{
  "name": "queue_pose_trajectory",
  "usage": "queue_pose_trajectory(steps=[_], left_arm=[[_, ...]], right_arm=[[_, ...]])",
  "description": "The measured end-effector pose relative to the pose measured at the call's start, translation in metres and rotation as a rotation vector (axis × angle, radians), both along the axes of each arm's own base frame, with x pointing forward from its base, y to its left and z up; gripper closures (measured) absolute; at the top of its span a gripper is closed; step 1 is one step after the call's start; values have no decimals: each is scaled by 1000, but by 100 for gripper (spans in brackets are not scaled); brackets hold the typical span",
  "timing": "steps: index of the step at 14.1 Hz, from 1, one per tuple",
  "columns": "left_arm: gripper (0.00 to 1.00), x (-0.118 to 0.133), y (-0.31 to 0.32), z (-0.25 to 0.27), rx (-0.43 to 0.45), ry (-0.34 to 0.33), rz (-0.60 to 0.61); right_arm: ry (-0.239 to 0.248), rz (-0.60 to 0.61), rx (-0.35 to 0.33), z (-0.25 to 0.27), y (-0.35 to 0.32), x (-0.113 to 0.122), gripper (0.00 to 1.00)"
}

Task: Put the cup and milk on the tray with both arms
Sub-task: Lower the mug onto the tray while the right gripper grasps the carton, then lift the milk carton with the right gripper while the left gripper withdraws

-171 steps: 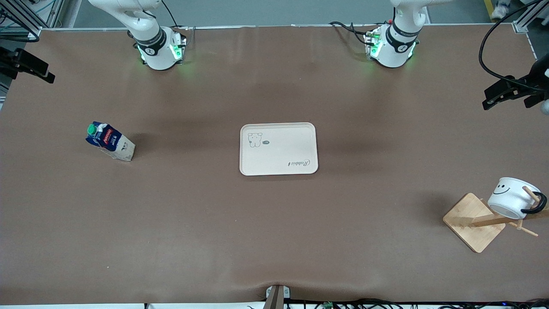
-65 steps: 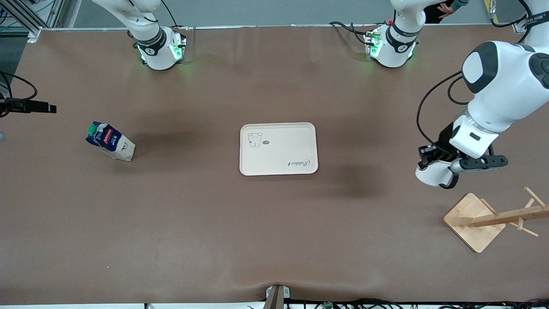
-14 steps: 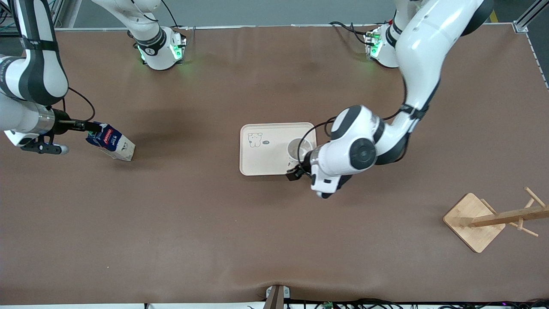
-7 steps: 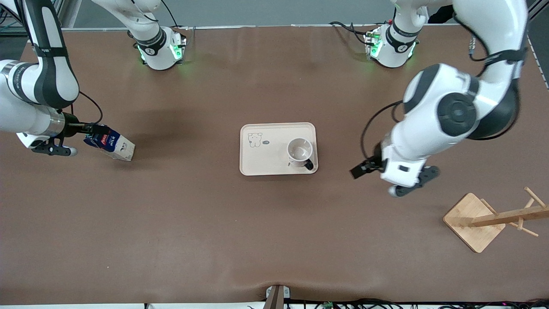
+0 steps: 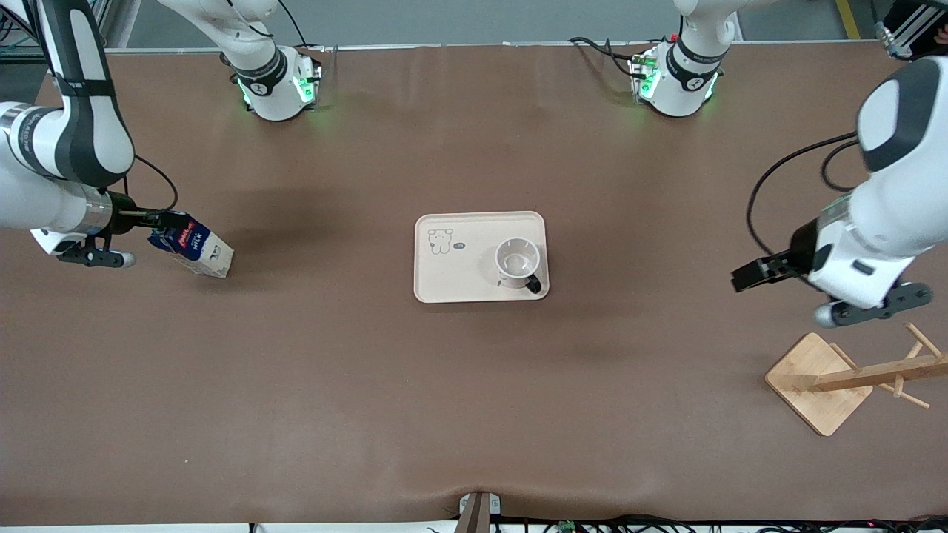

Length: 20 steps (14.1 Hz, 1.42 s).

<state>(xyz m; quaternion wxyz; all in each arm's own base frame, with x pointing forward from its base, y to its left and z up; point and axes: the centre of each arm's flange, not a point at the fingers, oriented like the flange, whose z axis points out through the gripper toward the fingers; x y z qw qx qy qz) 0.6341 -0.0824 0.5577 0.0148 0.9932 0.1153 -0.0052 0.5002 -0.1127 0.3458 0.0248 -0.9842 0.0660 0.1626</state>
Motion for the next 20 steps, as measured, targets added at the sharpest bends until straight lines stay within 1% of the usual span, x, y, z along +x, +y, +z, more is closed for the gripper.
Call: queue_pose_trajectory(steps=[3,6,9,13,14,16,20], left_arm=[[0,-14,21,26,22,-5,-52],[0,-23,41,46,36,-29,-113],[0,-37,45,73,60,-64,-126],[0,-71,30,101,107,-29,-149],[0,-77,26,104,112,-27,-158],[0,-87,21,104,119,-18,-176],[0,-109,35,103,130,-1,-178]], right_arm=[[11,0,3,9,-1,2,0],[35,-5,15,23,-1,5,0],[34,-23,42,27,1,7,0],[36,-26,48,22,2,6,0],[30,-27,46,18,2,6,0],[25,-28,45,9,1,5,0],[20,-28,43,2,1,6,0]])
